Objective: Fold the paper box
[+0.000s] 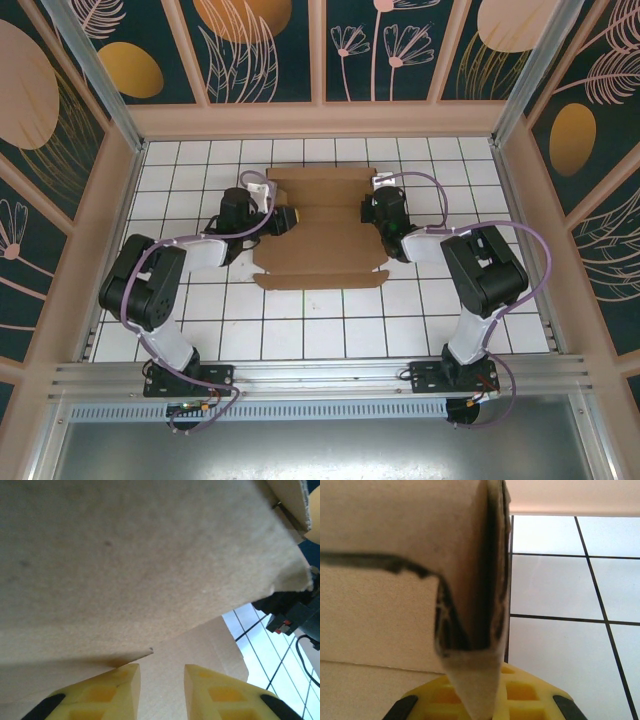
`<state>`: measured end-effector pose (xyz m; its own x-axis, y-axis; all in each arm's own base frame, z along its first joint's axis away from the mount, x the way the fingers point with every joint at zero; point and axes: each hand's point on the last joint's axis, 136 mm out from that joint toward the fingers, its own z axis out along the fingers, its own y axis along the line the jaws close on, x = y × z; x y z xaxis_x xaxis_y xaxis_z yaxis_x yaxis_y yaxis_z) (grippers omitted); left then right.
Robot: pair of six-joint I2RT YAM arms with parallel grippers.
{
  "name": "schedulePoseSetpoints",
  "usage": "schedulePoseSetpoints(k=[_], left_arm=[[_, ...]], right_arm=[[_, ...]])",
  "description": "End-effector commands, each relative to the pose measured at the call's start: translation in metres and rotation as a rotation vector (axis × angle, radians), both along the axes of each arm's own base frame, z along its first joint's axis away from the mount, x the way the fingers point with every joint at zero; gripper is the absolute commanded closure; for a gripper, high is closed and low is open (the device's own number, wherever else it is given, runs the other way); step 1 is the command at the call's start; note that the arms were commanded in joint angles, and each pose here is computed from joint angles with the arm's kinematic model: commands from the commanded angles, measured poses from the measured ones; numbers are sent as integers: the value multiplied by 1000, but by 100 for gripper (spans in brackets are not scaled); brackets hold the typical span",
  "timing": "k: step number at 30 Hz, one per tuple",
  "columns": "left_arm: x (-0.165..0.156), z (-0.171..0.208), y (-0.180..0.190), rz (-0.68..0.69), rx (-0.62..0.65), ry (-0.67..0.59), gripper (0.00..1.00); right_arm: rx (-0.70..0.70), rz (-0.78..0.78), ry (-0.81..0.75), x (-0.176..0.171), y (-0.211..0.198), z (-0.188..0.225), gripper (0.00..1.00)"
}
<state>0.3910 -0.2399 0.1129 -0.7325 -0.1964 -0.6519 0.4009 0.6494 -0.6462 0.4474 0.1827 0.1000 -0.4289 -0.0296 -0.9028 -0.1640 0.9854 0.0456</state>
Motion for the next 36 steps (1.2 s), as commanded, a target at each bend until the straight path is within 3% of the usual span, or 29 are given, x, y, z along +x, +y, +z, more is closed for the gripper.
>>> schedulePoseSetpoints(k=[1,14,17,21,25,28,32,36], left_arm=[[-10,3,15,59,47,-10,69],[-63,10,25,62,-52,118,56],[-70,41,22,18,-79,59,55],[-79,118,26,-9,-106,-154,57],[-67,153,57,155,-27,-279,67],[-48,141,104,427,100,-259,76],[-38,110,174,770,201,-165,76],[-18,61,168,698,257,-25,79]], right_arm=[[-134,8,202,-39,-11,-65,100],[-210,-43,157,-36,-15,-65,100],[-210,-41,160,-36,-15,-66,100],[-210,-38,163,-36,-14,-66,100],[-211,-33,170,-36,-13,-68,100],[-213,-28,182,-36,-12,-71,100],[-211,-25,184,-36,-11,-71,100],[-210,-21,190,-37,-10,-72,100]])
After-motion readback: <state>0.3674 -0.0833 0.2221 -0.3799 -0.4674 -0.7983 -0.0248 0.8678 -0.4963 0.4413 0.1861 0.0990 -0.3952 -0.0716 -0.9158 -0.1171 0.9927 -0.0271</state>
